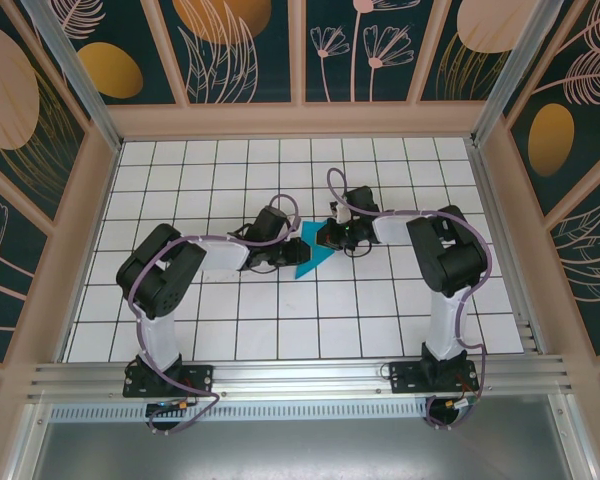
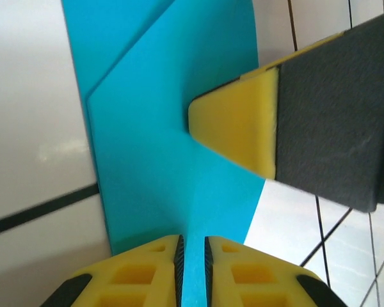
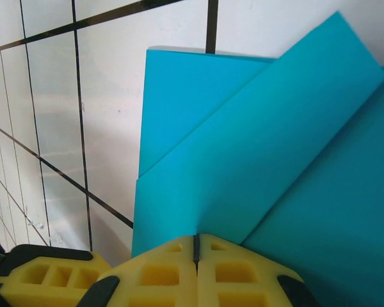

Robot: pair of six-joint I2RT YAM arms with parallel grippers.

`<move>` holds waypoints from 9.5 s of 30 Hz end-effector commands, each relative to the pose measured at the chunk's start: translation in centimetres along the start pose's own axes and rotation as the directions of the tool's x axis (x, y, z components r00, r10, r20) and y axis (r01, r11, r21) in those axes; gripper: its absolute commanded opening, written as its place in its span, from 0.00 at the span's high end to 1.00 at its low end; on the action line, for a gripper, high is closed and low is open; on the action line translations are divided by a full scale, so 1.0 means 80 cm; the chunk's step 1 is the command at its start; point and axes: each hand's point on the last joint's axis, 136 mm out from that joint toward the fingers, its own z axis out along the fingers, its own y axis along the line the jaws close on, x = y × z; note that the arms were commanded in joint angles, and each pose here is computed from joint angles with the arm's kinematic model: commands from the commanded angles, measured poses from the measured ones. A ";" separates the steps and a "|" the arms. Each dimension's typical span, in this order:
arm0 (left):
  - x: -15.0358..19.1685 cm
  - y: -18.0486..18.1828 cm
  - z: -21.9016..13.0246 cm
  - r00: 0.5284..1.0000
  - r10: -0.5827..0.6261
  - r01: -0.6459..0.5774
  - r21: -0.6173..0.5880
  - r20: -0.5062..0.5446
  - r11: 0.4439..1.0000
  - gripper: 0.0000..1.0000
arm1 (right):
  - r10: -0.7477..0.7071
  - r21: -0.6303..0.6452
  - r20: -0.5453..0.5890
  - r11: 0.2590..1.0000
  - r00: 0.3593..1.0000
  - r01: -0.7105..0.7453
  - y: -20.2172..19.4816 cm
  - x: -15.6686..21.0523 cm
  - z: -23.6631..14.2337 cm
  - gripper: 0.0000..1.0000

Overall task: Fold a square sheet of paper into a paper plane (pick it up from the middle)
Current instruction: Fourth fold the wing at the center of the table.

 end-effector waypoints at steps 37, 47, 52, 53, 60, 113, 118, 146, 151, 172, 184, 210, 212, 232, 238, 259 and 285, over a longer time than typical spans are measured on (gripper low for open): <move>0.052 -0.007 -0.020 0.988 -0.142 0.149 0.141 -0.061 0.979 0.83 | 0.045 0.045 -0.036 0.998 0.998 -0.044 -0.040 0.016 0.018 0.94; 0.064 0.010 -0.014 0.985 -0.156 0.162 0.080 -0.076 0.984 0.83 | 0.059 0.058 -0.042 0.997 0.997 -0.056 -0.045 0.019 0.020 0.94; 0.068 0.016 -0.012 0.983 -0.163 0.168 0.061 -0.081 0.984 0.83 | 0.063 0.064 -0.043 0.996 0.997 -0.060 -0.048 0.020 0.020 0.94; 0.069 0.016 -0.011 0.983 -0.163 0.168 0.062 -0.085 0.984 0.83 | 0.064 0.065 -0.045 0.996 0.997 -0.061 -0.048 0.020 0.021 0.94; 0.079 0.024 -0.008 0.978 -0.179 0.183 0.032 -0.104 0.983 0.83 | 0.072 0.076 -0.046 0.995 0.996 -0.069 -0.052 0.021 0.021 0.95; 0.038 0.039 0.000 0.995 -0.084 0.081 -0.046 -0.056 0.996 0.90 | 0.065 0.080 0.002 0.995 0.998 -0.065 -0.053 -0.016 0.026 0.95; 0.063 0.037 -0.013 0.991 -0.085 0.084 -0.023 -0.100 0.996 0.90 | 0.067 0.086 -0.002 0.994 0.998 -0.067 -0.055 -0.015 0.027 0.95; 0.116 0.053 -0.034 0.972 0.039 -0.067 -0.116 -0.231 0.991 0.96 | 0.082 0.119 -0.012 0.990 0.997 -0.080 -0.068 -0.009 0.030 0.95; 0.114 0.056 -0.038 0.973 0.060 -0.091 -0.134 -0.221 0.987 0.97 | 0.085 0.123 -0.012 0.989 0.996 -0.083 -0.070 -0.009 0.031 0.95; -0.008 -0.013 -0.025 0.982 0.148 -0.142 -0.054 0.115 0.988 0.97 | 0.094 0.120 -0.013 0.989 0.995 -0.092 -0.070 -0.008 0.030 0.95; 0.047 0.046 -0.004 0.998 0.055 -0.058 -0.144 -0.026 0.988 1.00 | 0.035 0.046 0.032 0.998 0.999 -0.037 -0.029 -0.033 0.011 0.94; 0.057 0.066 -0.006 0.999 0.026 -0.029 -0.190 -0.023 0.981 1.00 | -0.051 -0.083 -0.065 0.995 0.997 0.045 0.043 0.036 0.023 0.95; 0.057 0.065 -0.007 0.999 0.026 -0.030 -0.190 -0.022 0.981 1.00 | -0.043 -0.074 -0.076 0.997 0.996 0.038 0.037 0.038 0.028 0.95; 0.097 0.086 -0.009 0.991 0.000 -0.030 -0.218 -0.137 0.975 1.00 | 0.043 0.121 0.081 0.991 0.996 -0.053 -0.057 -0.067 0.021 0.95; 0.097 0.082 -0.008 0.990 0.002 -0.030 -0.205 -0.139 0.978 1.00 | 0.061 0.162 0.128 0.983 0.990 -0.081 -0.081 -0.101 0.015 0.95; 0.055 0.044 -0.011 0.995 0.072 -0.083 -0.152 -0.072 0.985 1.00 | -0.065 0.008 0.137 0.998 0.988 0.065 0.034 -0.073 -0.024 0.95; -0.042 -0.029 -0.012 0.981 0.122 -0.128 0.028 0.150 0.991 0.87 | -0.020 0.063 -0.036 0.998 0.999 0.022 -0.013 -0.014 0.047 0.95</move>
